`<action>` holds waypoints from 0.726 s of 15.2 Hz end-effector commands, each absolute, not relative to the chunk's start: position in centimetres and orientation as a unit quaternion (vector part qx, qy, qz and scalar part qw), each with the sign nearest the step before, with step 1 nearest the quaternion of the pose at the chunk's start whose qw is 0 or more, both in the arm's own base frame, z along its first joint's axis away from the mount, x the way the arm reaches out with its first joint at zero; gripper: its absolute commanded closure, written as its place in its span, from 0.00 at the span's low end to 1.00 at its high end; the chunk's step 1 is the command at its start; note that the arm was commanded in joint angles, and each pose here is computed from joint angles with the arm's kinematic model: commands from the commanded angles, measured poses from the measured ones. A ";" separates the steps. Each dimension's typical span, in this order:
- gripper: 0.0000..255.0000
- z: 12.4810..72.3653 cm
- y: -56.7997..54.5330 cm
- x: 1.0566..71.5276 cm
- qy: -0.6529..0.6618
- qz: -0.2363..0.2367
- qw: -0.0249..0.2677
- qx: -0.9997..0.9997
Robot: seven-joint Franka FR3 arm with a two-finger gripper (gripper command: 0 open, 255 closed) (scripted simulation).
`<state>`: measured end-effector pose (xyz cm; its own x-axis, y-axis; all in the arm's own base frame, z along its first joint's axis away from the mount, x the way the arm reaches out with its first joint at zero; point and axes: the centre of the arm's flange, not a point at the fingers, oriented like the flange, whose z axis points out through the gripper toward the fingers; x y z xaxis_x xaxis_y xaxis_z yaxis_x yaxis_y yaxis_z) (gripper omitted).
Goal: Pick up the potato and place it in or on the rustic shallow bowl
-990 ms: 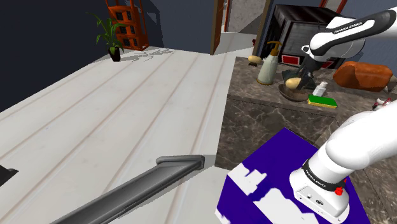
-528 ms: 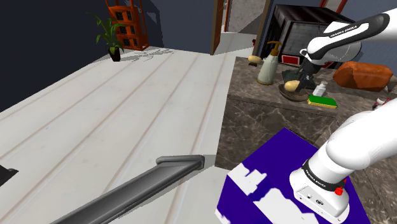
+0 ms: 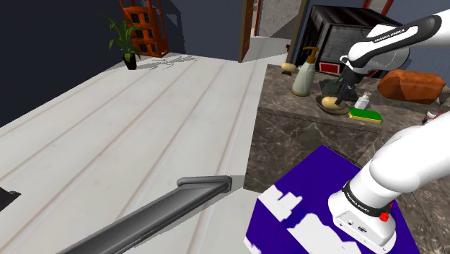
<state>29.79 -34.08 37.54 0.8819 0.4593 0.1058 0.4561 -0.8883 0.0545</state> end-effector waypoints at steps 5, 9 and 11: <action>0.00 42.5 -34.1 29.2 0.236 0.058 0.014 0.970; 0.00 42.5 -34.1 29.2 0.236 0.058 0.014 0.970; 0.00 42.5 -34.1 29.2 0.236 0.058 0.014 0.970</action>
<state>29.20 -34.09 42.48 0.8819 0.4593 0.1059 0.4561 -0.8883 0.0546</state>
